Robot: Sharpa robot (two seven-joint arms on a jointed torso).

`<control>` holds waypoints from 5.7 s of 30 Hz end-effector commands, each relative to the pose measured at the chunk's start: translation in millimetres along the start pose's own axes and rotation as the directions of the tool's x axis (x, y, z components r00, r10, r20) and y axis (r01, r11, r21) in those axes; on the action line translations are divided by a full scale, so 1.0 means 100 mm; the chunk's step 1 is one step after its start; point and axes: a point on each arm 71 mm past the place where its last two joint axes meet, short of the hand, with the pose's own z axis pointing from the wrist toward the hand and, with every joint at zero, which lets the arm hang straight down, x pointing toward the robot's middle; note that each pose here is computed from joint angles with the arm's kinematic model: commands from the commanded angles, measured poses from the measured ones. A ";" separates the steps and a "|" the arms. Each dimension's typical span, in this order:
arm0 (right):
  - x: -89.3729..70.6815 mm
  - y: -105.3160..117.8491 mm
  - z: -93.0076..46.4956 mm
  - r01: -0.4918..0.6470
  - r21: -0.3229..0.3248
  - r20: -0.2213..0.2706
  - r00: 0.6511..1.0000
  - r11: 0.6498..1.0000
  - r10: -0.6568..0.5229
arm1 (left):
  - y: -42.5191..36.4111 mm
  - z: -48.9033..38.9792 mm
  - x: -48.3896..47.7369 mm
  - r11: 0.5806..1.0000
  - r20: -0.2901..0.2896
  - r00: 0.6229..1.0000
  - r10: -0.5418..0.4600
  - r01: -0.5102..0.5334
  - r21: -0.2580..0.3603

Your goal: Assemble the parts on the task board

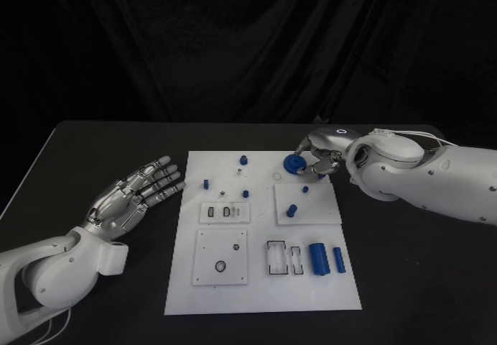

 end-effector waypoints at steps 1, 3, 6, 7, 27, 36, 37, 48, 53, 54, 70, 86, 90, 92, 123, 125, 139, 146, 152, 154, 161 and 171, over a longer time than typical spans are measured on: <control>0.05 -0.02 -0.01 0.016 0.015 0.003 1.000 1.000 -0.016 | -0.102 0.002 0.014 0.990 -0.016 1.000 -0.009 0.011 0.138; 0.05 -0.02 0.00 0.016 0.016 0.003 1.000 1.000 -0.016 | -0.100 0.001 0.011 0.991 -0.015 1.000 -0.009 0.011 0.136; 0.05 -0.01 0.00 0.017 0.017 0.003 1.000 1.000 -0.017 | -0.099 0.000 0.007 0.991 -0.014 1.000 -0.008 0.010 0.135; 0.06 -0.01 0.00 0.017 0.017 0.002 1.000 1.000 -0.017 | -0.098 -0.001 0.006 0.991 -0.014 1.000 -0.008 0.010 0.134; 0.10 0.00 0.02 0.038 0.037 -0.037 0.999 0.999 -0.037 | -0.080 0.004 -0.003 0.992 -0.015 1.000 -0.009 0.010 0.125; 0.12 0.02 0.02 0.090 0.039 -0.019 0.996 0.995 -0.089 | -0.075 0.004 0.000 0.992 -0.017 1.000 -0.011 0.013 0.123; 0.12 0.02 0.02 0.093 0.037 -0.014 0.996 0.995 -0.093 | -0.075 0.003 -0.002 0.992 -0.017 1.000 -0.011 0.013 0.123; 0.09 0.08 -0.01 0.138 0.024 0.074 0.988 0.990 -0.139 | -0.076 -0.002 -0.012 0.993 -0.015 1.000 -0.010 0.012 0.120; 0.09 0.09 -0.02 0.141 0.019 0.076 0.987 0.990 -0.142 | -0.072 -0.001 -0.013 0.993 -0.015 1.000 -0.009 0.011 0.117; 0.09 0.09 -0.02 0.141 0.018 0.077 0.987 0.990 -0.142 | -0.072 -0.001 -0.012 0.993 -0.015 1.000 -0.009 0.011 0.117; 0.08 0.14 0.00 0.138 0.004 0.097 0.986 0.990 -0.138 | -0.063 0.003 -0.011 0.994 -0.016 1.000 -0.010 0.012 0.111; 0.05 0.16 0.00 0.126 -0.008 0.140 0.982 0.992 -0.123 | -0.069 -0.012 -0.017 0.994 -0.012 1.000 -0.009 0.010 0.108; 0.05 0.15 -0.03 0.121 -0.002 0.148 0.982 0.993 -0.119 | -0.071 -0.016 -0.017 0.994 -0.012 1.000 -0.008 0.010 0.108; 0.04 0.14 -0.04 0.118 0.001 0.152 0.981 0.993 -0.117 | -0.073 -0.019 -0.020 0.994 -0.010 1.000 -0.008 0.009 0.108; 0.04 0.21 0.01 0.126 0.001 0.128 0.984 0.992 -0.125 | -0.064 -0.014 -0.025 0.995 -0.013 1.000 -0.010 0.011 0.104; 0.05 0.21 0.02 0.129 0.002 0.121 0.984 0.992 -0.128 | -0.064 -0.014 -0.025 0.995 -0.013 1.000 -0.010 0.011 0.104; 0.08 0.20 0.06 0.151 -0.003 0.069 0.986 0.989 -0.150 | -0.054 -0.002 -0.021 0.995 -0.018 1.000 -0.013 0.015 0.104; 0.10 0.21 0.08 0.134 -0.009 0.051 0.990 0.991 -0.133 | -0.049 0.003 -0.024 0.995 -0.020 1.000 -0.014 0.015 0.102; 0.10 0.21 0.09 0.127 -0.017 0.058 0.990 0.992 -0.126 | -0.047 0.005 -0.025 0.995 -0.021 1.000 -0.014 0.016 0.101; 0.09 0.21 0.08 0.125 -0.021 0.066 0.990 0.992 -0.123 | -0.047 0.005 -0.026 0.995 -0.020 1.000 -0.014 0.016 0.101; 0.06 0.19 0.04 0.110 -0.038 0.114 0.988 0.993 -0.105 | -0.050 -0.002 -0.028 0.995 -0.019 1.000 -0.013 0.015 0.101; -0.19 0.27 -0.03 0.102 -0.074 0.203 0.976 0.992 -0.085 | -0.062 -0.022 -0.032 0.995 -0.013 1.000 -0.010 0.012 0.103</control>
